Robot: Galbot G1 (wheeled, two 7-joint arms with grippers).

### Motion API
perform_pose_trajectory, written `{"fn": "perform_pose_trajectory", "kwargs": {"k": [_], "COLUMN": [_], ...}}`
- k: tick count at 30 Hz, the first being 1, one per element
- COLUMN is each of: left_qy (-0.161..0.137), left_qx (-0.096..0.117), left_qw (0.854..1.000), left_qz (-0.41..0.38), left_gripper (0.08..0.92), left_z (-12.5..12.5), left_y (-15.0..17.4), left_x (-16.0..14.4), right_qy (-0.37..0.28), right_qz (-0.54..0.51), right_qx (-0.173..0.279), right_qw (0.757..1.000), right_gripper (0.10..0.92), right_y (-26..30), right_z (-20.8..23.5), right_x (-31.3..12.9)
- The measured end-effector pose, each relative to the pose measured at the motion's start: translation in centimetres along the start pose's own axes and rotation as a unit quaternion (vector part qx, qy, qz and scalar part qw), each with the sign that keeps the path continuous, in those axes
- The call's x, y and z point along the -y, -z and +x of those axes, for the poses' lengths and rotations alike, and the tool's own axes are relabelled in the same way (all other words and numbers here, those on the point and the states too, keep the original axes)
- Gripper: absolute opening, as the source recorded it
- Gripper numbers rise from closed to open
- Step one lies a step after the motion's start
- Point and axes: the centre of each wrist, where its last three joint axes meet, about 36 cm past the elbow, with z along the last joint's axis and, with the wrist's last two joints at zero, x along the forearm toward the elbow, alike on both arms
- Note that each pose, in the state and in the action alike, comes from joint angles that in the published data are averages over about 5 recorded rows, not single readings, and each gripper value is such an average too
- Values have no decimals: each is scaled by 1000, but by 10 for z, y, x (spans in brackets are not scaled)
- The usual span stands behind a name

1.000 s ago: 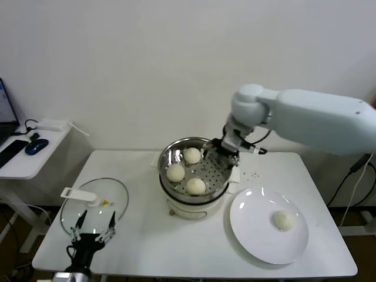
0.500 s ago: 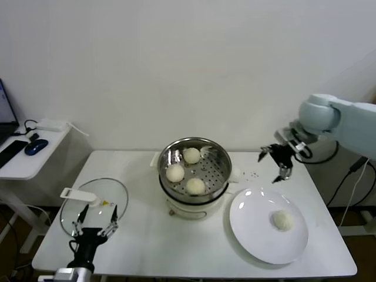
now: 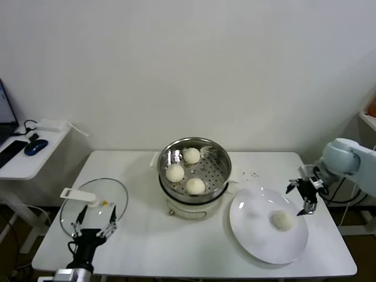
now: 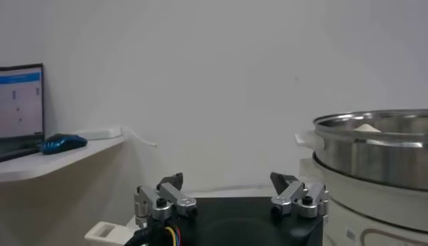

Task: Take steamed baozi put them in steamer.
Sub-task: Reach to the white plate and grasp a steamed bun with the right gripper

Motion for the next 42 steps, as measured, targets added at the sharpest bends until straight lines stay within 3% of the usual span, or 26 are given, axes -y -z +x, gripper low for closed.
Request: {"fn": "perform_pose_trajectory", "kwargs": {"k": [17,35,42], "left_qy": [5,7,7], "left_qx": [-10,-14,-13], "left_qw": [1000,1000,1000], "left_qz": [-3,-1,-1], "left_gripper": [823,823,823], "left_z": [4,5,5], "left_y": [-6,-9,-9], "left_x": [-4,-5,-5], "right_qy": [17,22,21], "right_qz": [-18,-11,-7], "right_qx": [-4,-6,-7], "right_qw": [1000,1000,1000], "right_gripper": [823,823,751], "right_y": [2,8,11], "right_z": [-66,-92,-96], "right_x": [-4,-1,1]}}
